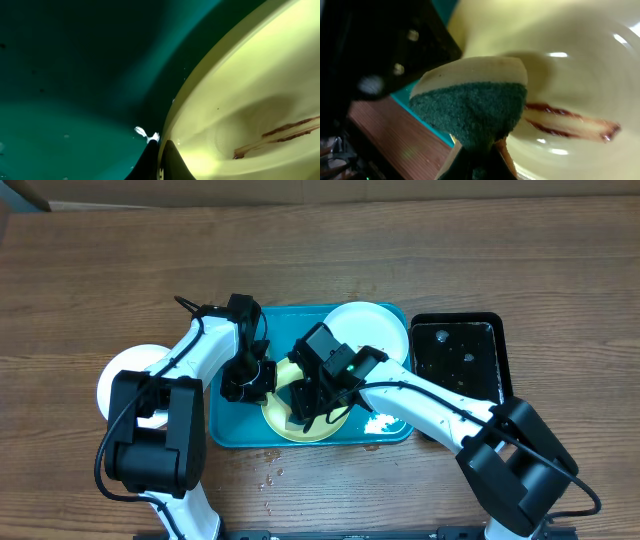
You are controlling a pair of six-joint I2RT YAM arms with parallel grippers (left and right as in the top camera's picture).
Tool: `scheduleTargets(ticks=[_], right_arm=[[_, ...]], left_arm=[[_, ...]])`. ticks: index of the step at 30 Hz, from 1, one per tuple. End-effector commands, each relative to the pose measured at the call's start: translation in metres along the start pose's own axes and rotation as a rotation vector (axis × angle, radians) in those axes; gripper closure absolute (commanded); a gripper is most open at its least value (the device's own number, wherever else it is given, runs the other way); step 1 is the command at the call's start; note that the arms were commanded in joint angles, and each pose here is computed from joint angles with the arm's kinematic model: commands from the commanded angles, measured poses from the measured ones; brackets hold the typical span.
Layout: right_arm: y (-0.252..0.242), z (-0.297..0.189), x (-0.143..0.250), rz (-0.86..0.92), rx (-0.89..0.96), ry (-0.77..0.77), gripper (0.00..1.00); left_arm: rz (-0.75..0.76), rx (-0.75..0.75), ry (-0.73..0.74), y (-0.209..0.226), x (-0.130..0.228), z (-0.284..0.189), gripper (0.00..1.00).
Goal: Clean dirty plates on tray and stack at the side
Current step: 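Bring the sponge in the right gripper down onto the yellow plate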
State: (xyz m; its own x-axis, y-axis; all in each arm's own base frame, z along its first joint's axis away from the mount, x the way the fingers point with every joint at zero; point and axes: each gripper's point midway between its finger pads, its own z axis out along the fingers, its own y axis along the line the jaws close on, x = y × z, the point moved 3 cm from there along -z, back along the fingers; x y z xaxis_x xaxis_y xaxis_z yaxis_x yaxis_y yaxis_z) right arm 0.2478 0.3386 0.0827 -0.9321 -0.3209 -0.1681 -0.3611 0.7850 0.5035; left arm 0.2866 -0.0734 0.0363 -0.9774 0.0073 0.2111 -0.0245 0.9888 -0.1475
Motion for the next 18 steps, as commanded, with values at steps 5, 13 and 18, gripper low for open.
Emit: scheduleTargets(ticks=[5,13,18], right_arm=[[0.008,0.018,-0.002,-0.029,-0.021,-0.004,0.96],[-0.004,0.044,0.007,-0.014,0.006,0.05,0.96],[-0.026,0.045,0.011,0.021,0.131,0.051,0.96]], left_arm=[[-0.011,-0.033,0.022,0.004,0.002,0.006,0.96],[-0.011,-0.033,0.022,0.004,0.002,0.006,0.96],[-0.011,-0.034,0.025,0.005,0.003,0.006,0.96]])
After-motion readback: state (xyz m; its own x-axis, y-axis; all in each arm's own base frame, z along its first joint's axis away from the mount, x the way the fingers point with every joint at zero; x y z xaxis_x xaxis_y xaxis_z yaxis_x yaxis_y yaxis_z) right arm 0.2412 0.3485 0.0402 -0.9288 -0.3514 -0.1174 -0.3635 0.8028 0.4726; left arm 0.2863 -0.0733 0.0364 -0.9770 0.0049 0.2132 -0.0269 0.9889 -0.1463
